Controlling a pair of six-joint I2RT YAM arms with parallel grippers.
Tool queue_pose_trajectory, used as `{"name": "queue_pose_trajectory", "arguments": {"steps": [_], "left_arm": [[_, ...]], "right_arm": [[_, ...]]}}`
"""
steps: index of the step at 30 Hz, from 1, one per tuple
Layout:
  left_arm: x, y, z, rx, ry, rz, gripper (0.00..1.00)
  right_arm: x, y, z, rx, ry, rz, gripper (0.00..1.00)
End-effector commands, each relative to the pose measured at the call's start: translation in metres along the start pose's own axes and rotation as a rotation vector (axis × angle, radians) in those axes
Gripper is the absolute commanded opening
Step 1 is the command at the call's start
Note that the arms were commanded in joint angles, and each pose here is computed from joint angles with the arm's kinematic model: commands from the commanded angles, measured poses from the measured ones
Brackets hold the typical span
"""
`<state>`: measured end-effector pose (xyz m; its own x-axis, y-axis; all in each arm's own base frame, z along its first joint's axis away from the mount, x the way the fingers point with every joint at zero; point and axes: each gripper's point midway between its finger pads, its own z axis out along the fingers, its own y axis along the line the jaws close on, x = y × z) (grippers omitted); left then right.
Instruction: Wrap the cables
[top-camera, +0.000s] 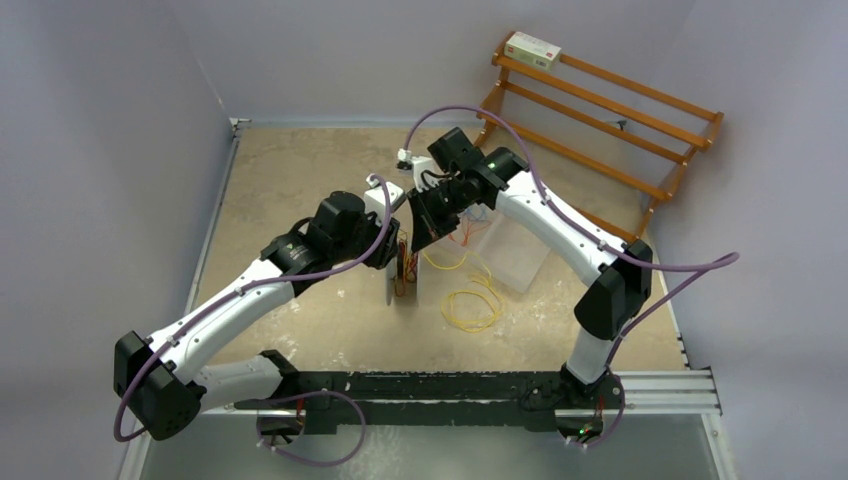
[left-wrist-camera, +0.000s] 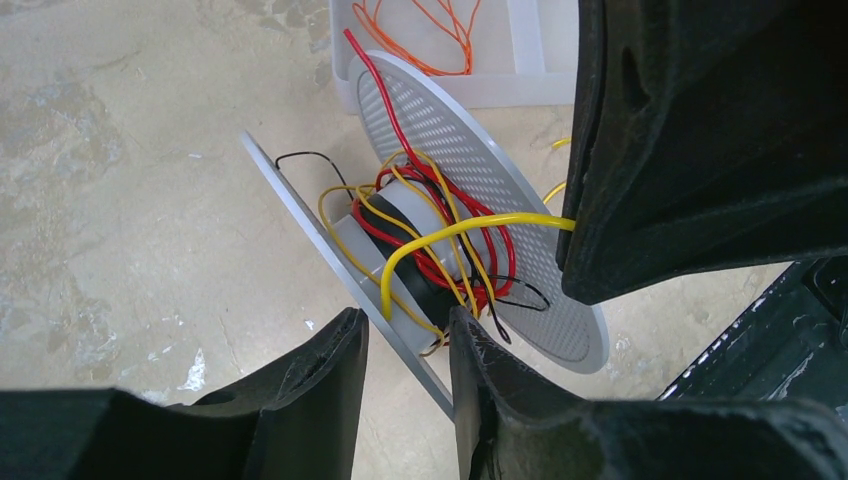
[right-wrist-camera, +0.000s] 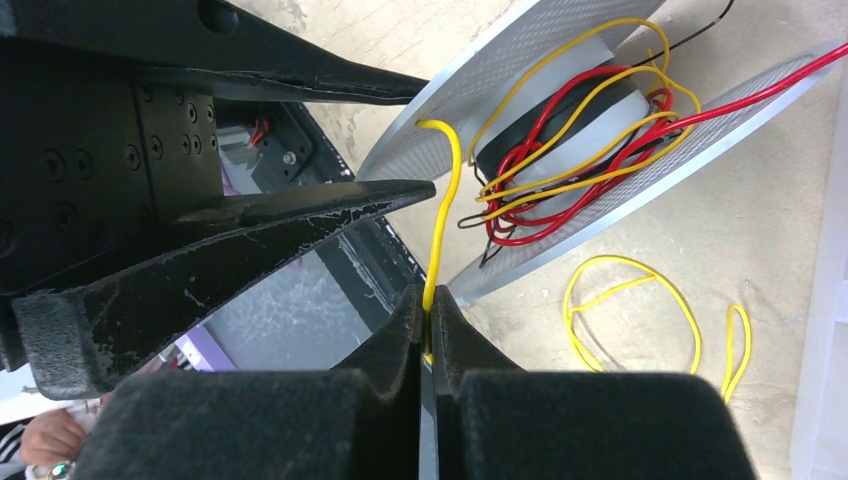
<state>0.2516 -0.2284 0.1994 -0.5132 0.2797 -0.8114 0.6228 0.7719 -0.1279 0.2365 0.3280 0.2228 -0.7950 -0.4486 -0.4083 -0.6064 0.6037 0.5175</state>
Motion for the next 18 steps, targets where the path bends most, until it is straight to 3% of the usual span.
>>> {"name": "queue_pose_trajectory", "arguments": {"steps": [1,18], "left_arm": [[-0.015,-0.005,-0.005,0.019,-0.067,0.003,0.35],[-0.012,-0.009,-0.004,0.042,-0.053,0.013,0.39]], "right_arm": [[0.001,0.007,-0.012,0.011,-0.017,-0.009,0.0],[0.016,0.014,-0.021,0.045,-0.001,-0.017,0.0]]}}
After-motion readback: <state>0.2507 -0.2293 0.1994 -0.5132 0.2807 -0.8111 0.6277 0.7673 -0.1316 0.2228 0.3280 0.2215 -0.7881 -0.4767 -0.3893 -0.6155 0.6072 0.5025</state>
